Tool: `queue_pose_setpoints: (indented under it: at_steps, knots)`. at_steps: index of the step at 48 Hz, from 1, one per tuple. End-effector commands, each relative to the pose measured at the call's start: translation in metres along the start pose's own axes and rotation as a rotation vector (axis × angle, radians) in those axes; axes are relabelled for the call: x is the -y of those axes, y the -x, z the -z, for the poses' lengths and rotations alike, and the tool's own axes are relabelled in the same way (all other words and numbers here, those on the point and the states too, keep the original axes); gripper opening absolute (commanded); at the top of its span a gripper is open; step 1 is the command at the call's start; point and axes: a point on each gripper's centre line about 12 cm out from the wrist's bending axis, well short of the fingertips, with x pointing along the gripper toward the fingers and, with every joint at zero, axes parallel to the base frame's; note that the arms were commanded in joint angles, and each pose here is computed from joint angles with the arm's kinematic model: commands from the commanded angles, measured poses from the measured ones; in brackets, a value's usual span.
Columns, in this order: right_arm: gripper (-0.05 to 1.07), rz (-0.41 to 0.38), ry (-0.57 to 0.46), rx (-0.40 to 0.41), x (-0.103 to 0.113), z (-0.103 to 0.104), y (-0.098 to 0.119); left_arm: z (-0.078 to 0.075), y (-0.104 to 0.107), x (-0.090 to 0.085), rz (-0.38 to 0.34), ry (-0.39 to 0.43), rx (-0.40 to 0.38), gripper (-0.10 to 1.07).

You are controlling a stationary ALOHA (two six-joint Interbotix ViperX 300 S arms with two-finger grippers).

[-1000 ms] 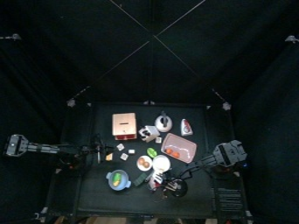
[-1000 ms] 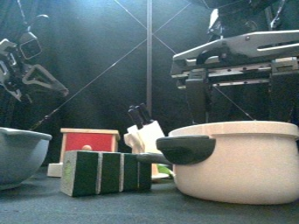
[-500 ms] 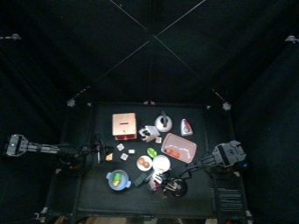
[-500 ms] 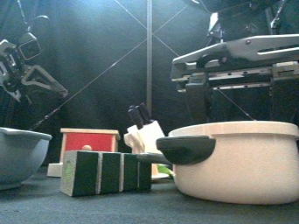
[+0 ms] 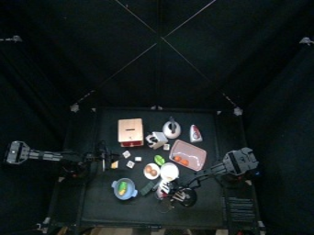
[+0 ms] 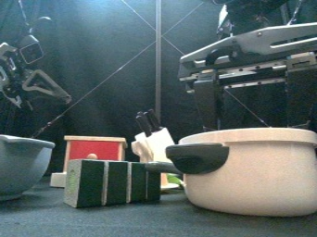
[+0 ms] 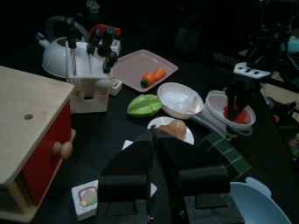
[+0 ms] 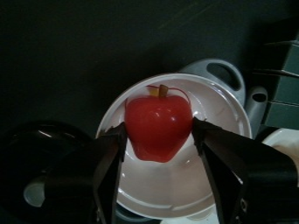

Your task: Place apple half in pot

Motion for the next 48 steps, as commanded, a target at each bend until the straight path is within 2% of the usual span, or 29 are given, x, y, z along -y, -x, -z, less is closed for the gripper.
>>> queue_pose_setpoints:
  at_steps: [1,15,23,35,48]
  knots:
    - [0.77,0.026,0.000,0.033,0.007,-0.008,0.011,-0.004,-0.002,0.001,0.001,-0.002,0.012,0.50]
    - [0.84,0.011,-0.023,0.020,0.009,-0.004,0.008,-0.004,-0.002,0.001,0.001,-0.002,0.012,0.50]
    - [0.89,-0.010,-0.077,0.023,0.015,0.000,0.006,-0.004,-0.002,0.001,0.001,-0.003,0.012,0.50]
    - [1.03,-0.028,-0.137,0.021,0.023,0.007,0.004,-0.003,-0.001,0.000,-0.003,-0.003,0.008,0.50]
    - [1.04,-0.035,-0.176,0.031,0.032,0.009,0.016,-0.002,-0.001,-0.002,-0.009,-0.002,0.005,0.50]
